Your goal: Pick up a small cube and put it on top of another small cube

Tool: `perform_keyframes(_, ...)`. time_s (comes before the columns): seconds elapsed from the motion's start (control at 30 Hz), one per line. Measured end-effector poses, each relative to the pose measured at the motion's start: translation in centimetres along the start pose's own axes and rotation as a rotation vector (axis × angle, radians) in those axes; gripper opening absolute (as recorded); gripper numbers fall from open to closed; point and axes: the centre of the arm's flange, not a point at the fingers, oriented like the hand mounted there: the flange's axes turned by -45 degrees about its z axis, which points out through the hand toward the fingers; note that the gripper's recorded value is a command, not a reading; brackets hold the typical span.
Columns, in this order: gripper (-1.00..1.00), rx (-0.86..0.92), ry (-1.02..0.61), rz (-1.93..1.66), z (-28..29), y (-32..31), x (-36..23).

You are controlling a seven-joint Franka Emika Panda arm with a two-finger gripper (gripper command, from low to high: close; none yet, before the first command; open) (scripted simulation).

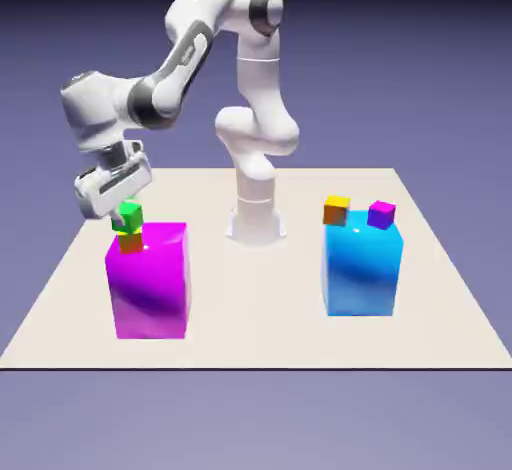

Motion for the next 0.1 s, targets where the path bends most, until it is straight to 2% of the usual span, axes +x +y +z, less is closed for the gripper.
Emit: perform_keyframes(0.1, 1.0, -0.001, 0.001, -0.001, -5.2, 0.1, -0.5)
